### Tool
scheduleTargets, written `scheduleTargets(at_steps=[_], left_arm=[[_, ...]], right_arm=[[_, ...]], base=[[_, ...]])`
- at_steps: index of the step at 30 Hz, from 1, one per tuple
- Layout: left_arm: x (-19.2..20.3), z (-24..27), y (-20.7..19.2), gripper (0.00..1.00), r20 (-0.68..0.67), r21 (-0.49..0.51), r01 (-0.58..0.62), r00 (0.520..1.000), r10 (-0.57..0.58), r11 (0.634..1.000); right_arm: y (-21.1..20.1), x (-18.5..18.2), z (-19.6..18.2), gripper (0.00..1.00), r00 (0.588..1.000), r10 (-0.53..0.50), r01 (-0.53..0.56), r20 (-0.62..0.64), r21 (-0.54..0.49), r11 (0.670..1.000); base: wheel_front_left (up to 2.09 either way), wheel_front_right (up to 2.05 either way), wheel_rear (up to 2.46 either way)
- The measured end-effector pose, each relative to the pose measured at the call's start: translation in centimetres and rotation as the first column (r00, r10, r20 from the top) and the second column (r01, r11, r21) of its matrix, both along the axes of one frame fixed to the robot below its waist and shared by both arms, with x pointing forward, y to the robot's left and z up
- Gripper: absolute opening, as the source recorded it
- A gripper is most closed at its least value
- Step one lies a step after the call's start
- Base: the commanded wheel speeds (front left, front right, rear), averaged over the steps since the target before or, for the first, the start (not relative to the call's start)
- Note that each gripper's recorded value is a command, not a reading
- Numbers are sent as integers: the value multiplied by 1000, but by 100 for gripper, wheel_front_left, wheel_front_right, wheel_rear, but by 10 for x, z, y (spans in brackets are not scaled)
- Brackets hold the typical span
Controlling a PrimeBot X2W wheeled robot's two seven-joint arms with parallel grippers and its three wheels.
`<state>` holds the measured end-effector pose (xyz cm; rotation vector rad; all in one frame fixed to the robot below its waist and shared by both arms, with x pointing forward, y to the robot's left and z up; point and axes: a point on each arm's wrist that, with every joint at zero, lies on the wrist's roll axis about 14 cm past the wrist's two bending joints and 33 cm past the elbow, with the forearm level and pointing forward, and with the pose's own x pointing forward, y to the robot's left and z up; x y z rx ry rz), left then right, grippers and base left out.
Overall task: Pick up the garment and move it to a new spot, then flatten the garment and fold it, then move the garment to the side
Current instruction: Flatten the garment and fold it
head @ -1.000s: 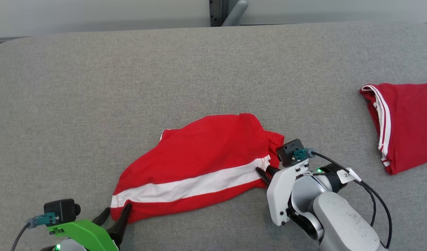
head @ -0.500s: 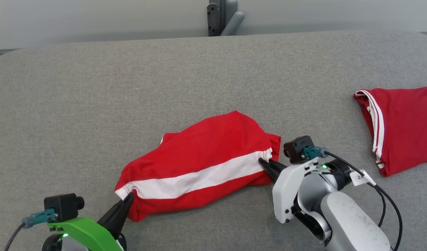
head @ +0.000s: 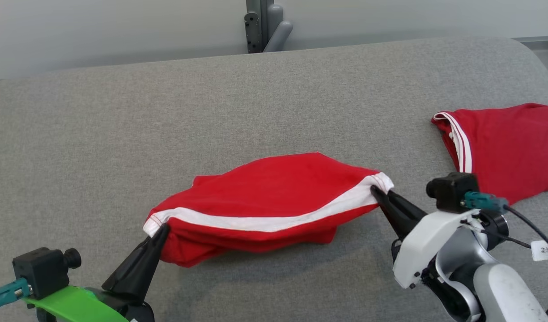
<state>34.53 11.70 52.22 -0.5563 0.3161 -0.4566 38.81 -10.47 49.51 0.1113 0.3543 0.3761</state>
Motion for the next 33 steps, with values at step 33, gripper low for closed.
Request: scheduleTargets(at_steps=[33], left_arm=[[352, 134, 32, 0, 669, 268, -312, 741, 57, 912]], right_arm=[[-13, 320, 190, 0, 782, -206, 130, 588, 169, 977]], base=[[0, 0, 0]])
